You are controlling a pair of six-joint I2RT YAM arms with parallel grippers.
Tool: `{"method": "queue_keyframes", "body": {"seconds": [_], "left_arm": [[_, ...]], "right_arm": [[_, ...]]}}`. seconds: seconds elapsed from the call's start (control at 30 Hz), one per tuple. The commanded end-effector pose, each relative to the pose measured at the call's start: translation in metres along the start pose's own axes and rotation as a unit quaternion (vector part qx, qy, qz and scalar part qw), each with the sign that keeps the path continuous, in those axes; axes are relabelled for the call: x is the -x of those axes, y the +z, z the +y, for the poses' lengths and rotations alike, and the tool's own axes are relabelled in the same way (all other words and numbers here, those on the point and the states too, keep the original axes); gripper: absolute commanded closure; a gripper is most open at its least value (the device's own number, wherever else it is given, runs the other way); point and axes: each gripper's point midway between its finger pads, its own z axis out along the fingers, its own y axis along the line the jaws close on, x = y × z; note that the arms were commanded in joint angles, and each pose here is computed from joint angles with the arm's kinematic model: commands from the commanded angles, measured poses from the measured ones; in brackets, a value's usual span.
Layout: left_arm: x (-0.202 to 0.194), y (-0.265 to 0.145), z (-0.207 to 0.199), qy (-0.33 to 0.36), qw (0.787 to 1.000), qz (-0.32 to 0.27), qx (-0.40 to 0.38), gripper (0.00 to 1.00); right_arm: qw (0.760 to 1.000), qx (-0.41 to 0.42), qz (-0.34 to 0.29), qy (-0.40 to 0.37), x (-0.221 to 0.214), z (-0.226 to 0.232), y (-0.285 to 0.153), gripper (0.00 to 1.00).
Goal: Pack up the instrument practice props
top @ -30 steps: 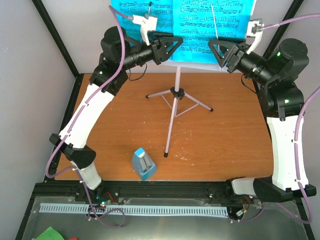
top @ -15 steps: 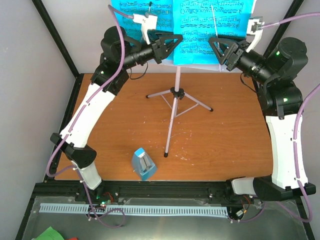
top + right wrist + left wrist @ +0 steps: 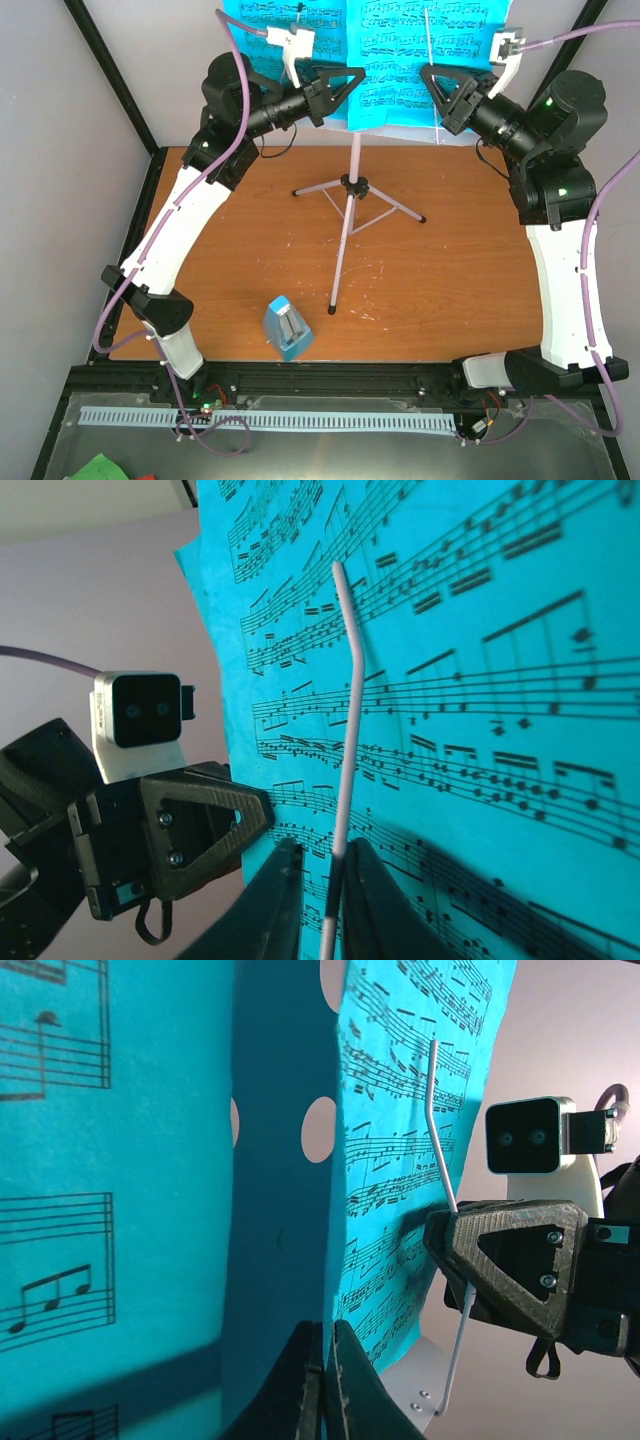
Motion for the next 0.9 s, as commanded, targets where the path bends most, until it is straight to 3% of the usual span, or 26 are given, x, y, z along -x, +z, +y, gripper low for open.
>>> {"method": "queue_keyframes", "body": {"seconds": [0.0,0.47,0.87], "left_arm": [[0.017,-0.002,-0.017,0.009,1.000,-0.020,-0.020,1.00],[0.032,-0.016,-0.031,0.033,0.999,-0.038,-0.015,1.00],[0.057,-0.080,-0.051,0.081,0.993,-0.065,0.049,1.00]], "right_arm": [[0.999,0.021,-0.021,-0.024,0.008,0.014,-0.004,0.97],[0.999,0.013,-0.023,-0.032,0.004,0.009,-0.004,0.97],[0.999,-0.003,-0.023,-0.029,0.001,0.003,-0.005,0.97]]}}
